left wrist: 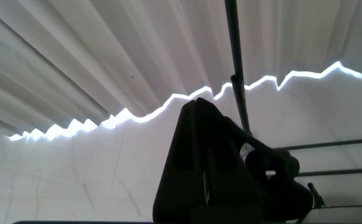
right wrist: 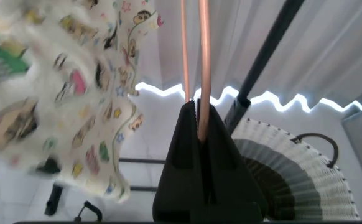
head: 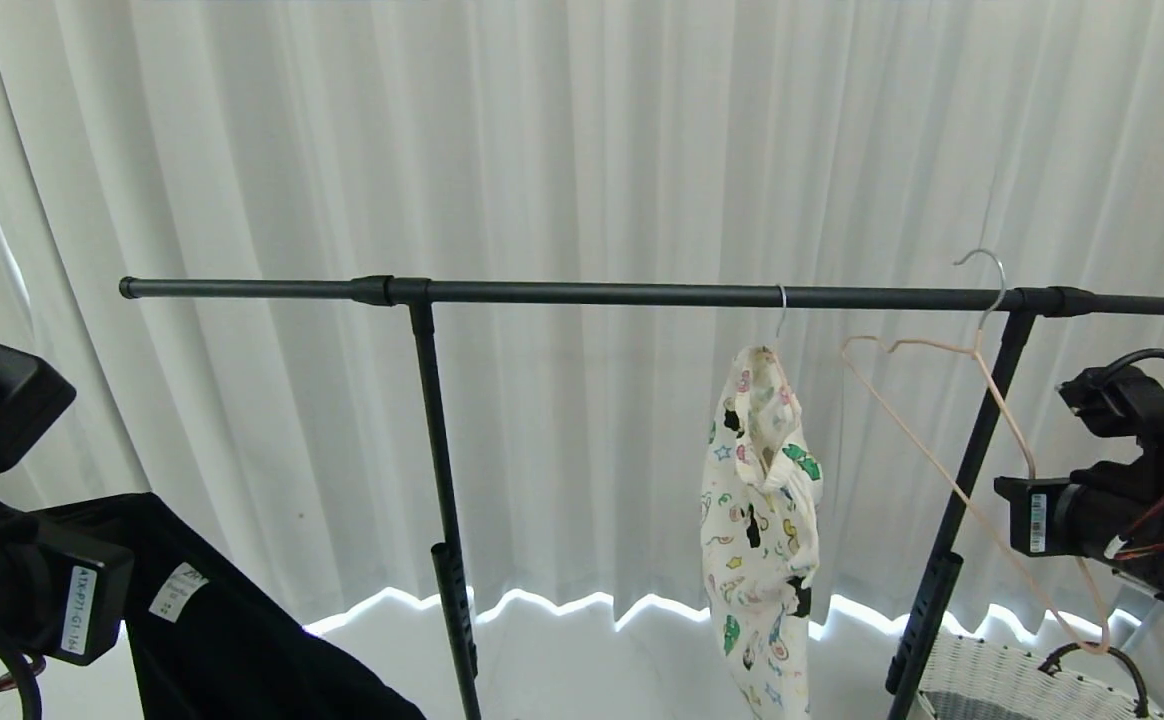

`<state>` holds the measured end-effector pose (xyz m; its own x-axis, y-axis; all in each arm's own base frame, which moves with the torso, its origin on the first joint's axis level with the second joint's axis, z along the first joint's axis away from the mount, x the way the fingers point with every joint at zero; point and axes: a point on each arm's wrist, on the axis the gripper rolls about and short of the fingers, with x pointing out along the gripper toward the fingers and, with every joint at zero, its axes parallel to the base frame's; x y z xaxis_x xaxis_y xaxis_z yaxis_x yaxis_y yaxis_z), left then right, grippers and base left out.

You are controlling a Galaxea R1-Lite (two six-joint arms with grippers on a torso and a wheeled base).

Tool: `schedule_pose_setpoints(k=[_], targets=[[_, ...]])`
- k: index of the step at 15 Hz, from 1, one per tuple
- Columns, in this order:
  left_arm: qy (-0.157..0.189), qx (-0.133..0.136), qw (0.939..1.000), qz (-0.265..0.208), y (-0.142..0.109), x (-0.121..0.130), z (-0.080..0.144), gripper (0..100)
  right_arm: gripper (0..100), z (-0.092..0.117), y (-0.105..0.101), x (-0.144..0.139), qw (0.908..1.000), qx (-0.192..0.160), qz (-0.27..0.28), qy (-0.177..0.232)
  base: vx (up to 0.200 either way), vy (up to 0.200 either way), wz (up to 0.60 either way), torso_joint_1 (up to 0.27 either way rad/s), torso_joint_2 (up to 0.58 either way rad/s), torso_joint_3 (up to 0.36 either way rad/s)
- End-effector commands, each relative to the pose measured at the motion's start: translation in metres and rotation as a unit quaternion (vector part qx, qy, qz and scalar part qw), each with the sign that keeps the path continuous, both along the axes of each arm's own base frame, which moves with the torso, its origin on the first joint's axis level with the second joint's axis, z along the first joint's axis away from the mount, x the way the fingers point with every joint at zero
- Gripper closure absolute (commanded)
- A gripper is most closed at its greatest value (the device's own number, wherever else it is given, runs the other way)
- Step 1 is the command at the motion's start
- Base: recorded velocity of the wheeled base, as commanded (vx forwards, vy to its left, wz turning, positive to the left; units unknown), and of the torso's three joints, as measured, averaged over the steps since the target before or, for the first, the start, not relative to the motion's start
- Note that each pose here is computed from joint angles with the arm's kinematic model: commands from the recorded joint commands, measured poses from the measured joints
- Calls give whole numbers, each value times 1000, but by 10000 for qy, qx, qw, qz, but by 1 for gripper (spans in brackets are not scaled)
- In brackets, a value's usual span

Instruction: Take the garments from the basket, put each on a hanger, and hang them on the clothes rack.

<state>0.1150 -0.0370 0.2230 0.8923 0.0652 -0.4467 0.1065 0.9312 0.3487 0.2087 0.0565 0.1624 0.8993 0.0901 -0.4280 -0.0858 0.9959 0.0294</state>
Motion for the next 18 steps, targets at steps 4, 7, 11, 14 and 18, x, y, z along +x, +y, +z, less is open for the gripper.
schedule_pose_setpoints(k=[4, 7, 11, 14, 18], targets=[[-29, -10, 10000, -2, 0, -1, 1, 100, 100, 10, -4, -15, 9997, 13, 29, -253, -200, 0, 0, 1, 2, 0], [-57, -22, 10000, -2, 1, -2, 2, 100, 100, 12, -5, -16, 9996, -11, 44, -293, -200, 0, 0, 5, 1, 7], [-71, -21, 10000, -5, 1, -3, 2, 100, 100, 14, -5, -18, 9993, 50, 149, -341, -200, 0, 0, -1, 0, 4], [-57, -23, 9999, -140, -2, -4, 1, 100, 100, 20, -5, -31, 9971, 241, 664, -296, -133, 0, 0, 3, 3, 0], [1, -9, 9976, -695, -14, -8, -2, 100, 100, 26, -6, -65, 9827, 496, 1785, -4, 0, 0, 0, 0, 0, 0]])
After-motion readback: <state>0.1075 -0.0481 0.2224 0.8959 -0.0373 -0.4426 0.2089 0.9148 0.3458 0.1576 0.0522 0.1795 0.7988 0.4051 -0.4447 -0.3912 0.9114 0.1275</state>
